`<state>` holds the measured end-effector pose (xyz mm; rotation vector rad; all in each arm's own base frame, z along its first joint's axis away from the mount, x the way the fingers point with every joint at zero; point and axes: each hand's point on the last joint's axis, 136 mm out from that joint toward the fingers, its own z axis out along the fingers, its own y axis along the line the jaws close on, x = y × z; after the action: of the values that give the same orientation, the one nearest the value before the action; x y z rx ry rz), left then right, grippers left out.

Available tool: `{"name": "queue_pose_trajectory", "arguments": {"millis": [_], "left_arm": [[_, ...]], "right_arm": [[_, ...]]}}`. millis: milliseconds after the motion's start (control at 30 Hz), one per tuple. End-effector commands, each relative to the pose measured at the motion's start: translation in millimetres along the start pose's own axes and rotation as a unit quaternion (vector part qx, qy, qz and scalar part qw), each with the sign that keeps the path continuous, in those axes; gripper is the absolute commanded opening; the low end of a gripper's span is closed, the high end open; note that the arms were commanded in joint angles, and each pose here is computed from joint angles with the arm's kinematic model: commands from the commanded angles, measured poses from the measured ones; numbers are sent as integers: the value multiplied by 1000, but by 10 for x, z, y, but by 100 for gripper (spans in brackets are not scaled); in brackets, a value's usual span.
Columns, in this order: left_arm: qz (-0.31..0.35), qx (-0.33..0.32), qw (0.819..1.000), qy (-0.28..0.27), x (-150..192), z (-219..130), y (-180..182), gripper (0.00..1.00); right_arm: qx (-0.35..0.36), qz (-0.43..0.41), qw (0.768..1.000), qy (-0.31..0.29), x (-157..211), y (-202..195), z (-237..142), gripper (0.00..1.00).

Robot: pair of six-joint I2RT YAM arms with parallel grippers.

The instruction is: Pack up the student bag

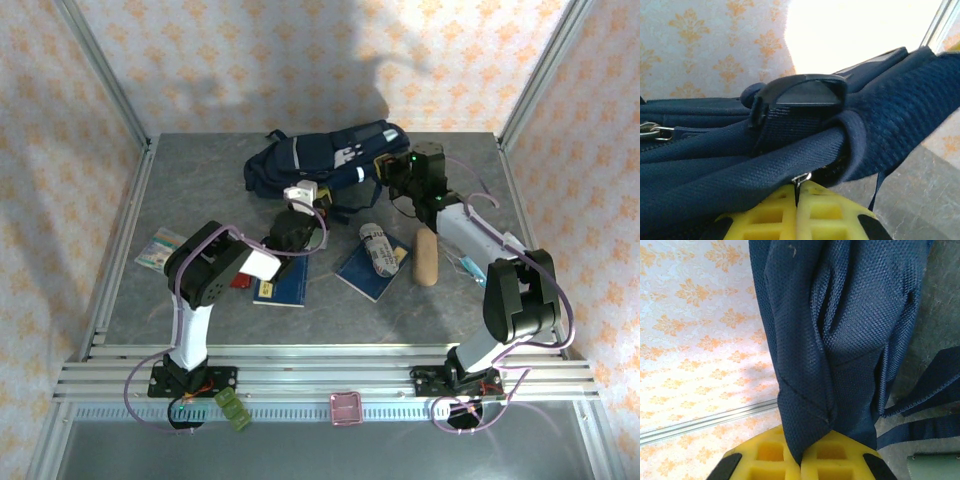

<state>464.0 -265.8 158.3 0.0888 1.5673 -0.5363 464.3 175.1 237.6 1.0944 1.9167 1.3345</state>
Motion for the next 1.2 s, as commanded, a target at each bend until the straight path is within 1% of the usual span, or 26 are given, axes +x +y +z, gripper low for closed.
{"name": "queue_pose_trajectory", "arguments": {"millis": [0,100,167,200,267,367,500,633,733,800,867,933,967,1067,1167], "left_arm": [[-4,-1,1000,8,-28,0,61,0],[-3,-12,1000,23,-46,-98,145,0],[-8,-22,999,44,-6,-170,247,0],[-12,-24,999,42,-94,-233,275,0],[-20,-36,998,52,-105,-355,389,0],[-28,-59,995,70,-107,-532,574,0],[-21,-98,989,105,-100,-716,781,0],[-15,-129,984,124,-69,-892,949,0],[-9,-157,978,141,-28,-974,1073,0],[-10,-147,978,148,-20,-972,1036,0],[-19,-113,981,156,-13,-939,904,0],[-29,-82,984,155,-7,-917,752,22],[-31,-62,985,155,0,-904,651,29],[-26,-20,987,158,41,-861,390,36],[-39,19,988,146,30,-854,203,39]], "right_arm": [[-73,-21,997,0,56,478,-179,0],[-70,-25,997,-5,29,454,-154,0],[-62,-26,998,-8,2,391,-122,0],[-57,-28,998,-11,-15,353,-108,0],[-46,-28,998,-17,-67,255,-76,0],[-30,-30,999,-23,-150,94,-32,0],[-2,-29,999,-41,-310,-176,-31,0],[27,-30,997,-68,-554,-476,-73,0],[49,-30,995,-78,-698,-683,-69,0],[52,-22,996,-64,-713,-764,-22,0],[48,-15,998,-50,-671,-787,26,0],[36,-9,999,-37,-623,-752,39,0],[27,-6,999,-32,-601,-708,33,0],[5,-9,1000,-21,-539,-503,-7,0],[-27,-14,999,-8,-456,-190,-78,0]]}}
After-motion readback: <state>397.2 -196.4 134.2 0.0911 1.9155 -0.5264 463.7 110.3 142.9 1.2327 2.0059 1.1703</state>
